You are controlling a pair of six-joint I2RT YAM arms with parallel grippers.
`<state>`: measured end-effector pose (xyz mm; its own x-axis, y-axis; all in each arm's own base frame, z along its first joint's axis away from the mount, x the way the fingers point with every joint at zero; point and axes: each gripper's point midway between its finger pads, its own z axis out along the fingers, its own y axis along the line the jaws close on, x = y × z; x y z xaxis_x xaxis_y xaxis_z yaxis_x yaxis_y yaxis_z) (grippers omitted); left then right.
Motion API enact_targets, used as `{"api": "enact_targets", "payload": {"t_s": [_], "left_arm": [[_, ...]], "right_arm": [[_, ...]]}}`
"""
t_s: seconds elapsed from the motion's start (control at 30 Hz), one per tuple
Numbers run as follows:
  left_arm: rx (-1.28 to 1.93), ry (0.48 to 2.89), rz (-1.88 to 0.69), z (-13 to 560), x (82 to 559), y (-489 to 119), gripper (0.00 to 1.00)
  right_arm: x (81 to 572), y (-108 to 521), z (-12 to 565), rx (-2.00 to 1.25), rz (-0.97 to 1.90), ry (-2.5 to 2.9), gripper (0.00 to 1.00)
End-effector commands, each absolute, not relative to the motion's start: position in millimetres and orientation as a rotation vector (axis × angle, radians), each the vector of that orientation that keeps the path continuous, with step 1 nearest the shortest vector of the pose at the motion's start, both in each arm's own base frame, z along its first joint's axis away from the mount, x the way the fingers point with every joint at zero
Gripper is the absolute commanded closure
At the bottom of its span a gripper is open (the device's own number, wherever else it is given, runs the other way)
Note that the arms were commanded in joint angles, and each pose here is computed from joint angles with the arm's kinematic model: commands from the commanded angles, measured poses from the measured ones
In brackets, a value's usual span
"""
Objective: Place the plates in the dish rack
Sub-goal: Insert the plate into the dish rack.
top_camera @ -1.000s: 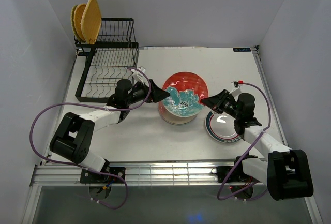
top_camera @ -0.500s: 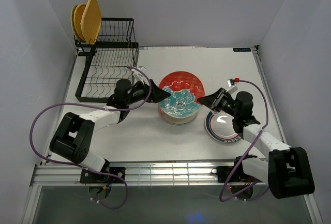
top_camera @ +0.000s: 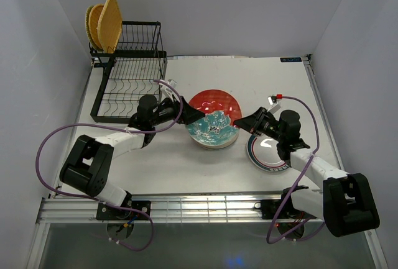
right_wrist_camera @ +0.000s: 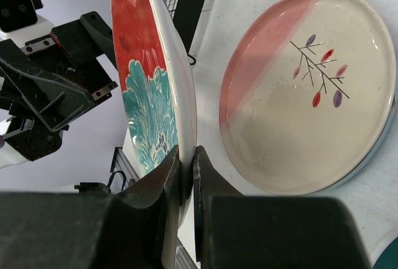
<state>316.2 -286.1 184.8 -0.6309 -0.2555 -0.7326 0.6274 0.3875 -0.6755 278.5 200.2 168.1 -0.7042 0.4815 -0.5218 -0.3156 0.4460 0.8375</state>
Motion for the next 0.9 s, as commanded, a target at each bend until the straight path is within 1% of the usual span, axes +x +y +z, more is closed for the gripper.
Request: {"api": "enact_targets", "payload": {"t_s": [0.0,0.07,0.1,0.17,0.2,0.3,0.33,0.43,0.5,0.57,0.63,0.77,0.87], "left_arm": [[0.363,1.772,-1.374,197.7,311.2,-285.3,0.11],[0.353,1.777,-1.377,197.3,312.0,-284.5,0.14],[0.346,1.779,-1.380,197.5,312.2,-284.1,0.19],[0.342,1.781,-1.384,197.3,312.1,-283.7,0.22],[0.341,1.782,-1.385,197.3,312.0,-283.7,0.26],[0.339,1.783,-1.392,197.9,312.3,-283.0,0.34],[0.334,1.788,-1.397,196.9,312.3,-282.9,0.38],[0.337,1.788,-1.414,198.9,312.1,-283.2,0.44],[0.342,1.788,-1.422,199.4,311.9,-283.1,0.46],[0.343,1.788,-1.431,200.2,310.9,-283.2,0.52],[0.344,1.787,-1.435,200.6,310.6,-283.0,0.54],[0.351,1.781,-1.435,201.4,310.3,-283.1,0.59],[0.358,1.778,-1.434,200.7,310.9,-283.6,0.70]], "right_arm": [[286.0,211.4,264.0,-0.078,1.399,1.611,0.92],[285.6,211.6,263.8,-0.082,1.396,1.610,0.92],[285.7,211.5,263.7,-0.083,1.395,1.610,0.92],[286.1,211.9,262.7,-0.083,1.394,1.612,0.92],[286.1,211.9,262.4,-0.083,1.393,1.613,0.92],[287.6,211.5,259.7,-0.078,1.382,1.620,0.92],[287.9,211.4,259.4,-0.077,1.379,1.621,0.92],[288.0,212.2,258.0,-0.079,1.377,1.624,0.92],[288.1,212.5,258.3,-0.082,1.375,1.623,0.92],[288.4,212.8,258.1,-0.082,1.374,1.624,0.92],[288.6,212.8,256.6,-0.082,1.372,1.628,0.92],[288.7,213.8,256.9,-0.087,1.372,1.628,0.92],[288.3,214.2,257.2,-0.093,1.370,1.625,0.92]]}}
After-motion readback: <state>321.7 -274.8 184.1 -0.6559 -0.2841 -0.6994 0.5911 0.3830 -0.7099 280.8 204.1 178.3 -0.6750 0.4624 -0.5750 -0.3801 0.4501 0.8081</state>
